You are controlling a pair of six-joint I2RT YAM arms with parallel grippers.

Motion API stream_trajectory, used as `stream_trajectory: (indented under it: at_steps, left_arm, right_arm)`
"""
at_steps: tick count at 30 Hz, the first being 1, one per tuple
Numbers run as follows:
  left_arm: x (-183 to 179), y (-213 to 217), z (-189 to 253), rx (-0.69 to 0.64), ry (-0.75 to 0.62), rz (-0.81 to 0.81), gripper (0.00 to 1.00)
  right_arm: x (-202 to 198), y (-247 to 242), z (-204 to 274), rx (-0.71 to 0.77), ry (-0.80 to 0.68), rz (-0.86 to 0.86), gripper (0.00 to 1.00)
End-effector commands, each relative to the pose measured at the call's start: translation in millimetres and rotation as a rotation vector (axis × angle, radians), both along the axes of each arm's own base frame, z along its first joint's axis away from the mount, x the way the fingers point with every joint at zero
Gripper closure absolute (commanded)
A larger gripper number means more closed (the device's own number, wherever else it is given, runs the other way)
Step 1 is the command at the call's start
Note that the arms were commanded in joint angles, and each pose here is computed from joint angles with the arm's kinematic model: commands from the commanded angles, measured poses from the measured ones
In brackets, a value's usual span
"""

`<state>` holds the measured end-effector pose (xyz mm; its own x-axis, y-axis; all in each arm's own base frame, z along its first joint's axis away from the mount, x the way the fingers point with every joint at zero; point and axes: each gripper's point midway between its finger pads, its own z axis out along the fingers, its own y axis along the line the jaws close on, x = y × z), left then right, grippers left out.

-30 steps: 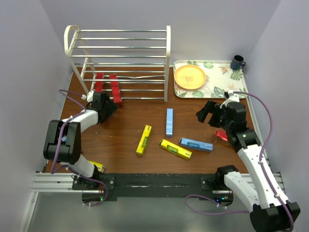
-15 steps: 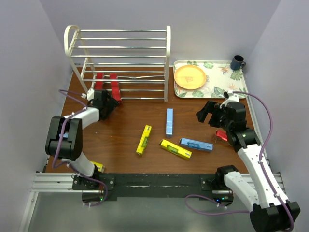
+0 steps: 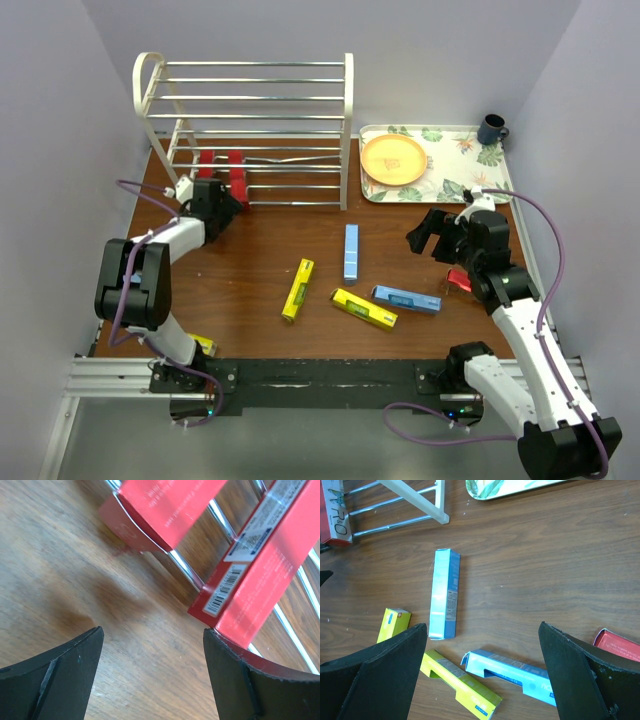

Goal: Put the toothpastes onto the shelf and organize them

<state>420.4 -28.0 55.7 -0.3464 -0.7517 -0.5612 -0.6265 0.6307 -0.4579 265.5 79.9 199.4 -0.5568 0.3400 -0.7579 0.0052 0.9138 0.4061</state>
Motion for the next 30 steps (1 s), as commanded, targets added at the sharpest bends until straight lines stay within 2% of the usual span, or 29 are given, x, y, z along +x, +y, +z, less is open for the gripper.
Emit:
stream_trajectory:
  at_steps: [1, 9, 13, 20, 30]
  left_arm:
    - [12, 17, 17, 0.028, -0.046, 0.065, 0.14]
    - [11, 20, 23, 0.034, -0.053, 0.054, 0.14]
    - [1, 9, 23, -0.002, -0.046, 0.005, 0.14]
    - [-19, -14, 15, 0.049, -0.016, -0.092, 0.12]
    - [8, -31, 19, 0.029, -0.040, -0.125, 0.10]
  right_arm:
    - [8, 0, 19, -0.009, -0.064, 0.000, 0.01]
    - [9, 1, 19, -0.005, -0.064, 0.004, 0.01]
    - [10, 1, 18, -0.003, -0.061, 0.003, 0.01]
    - [13, 4, 17, 0.012, -0.065, 0.008, 0.01]
    - [12, 6, 18, 0.020, -0.065, 0.016, 0.01]
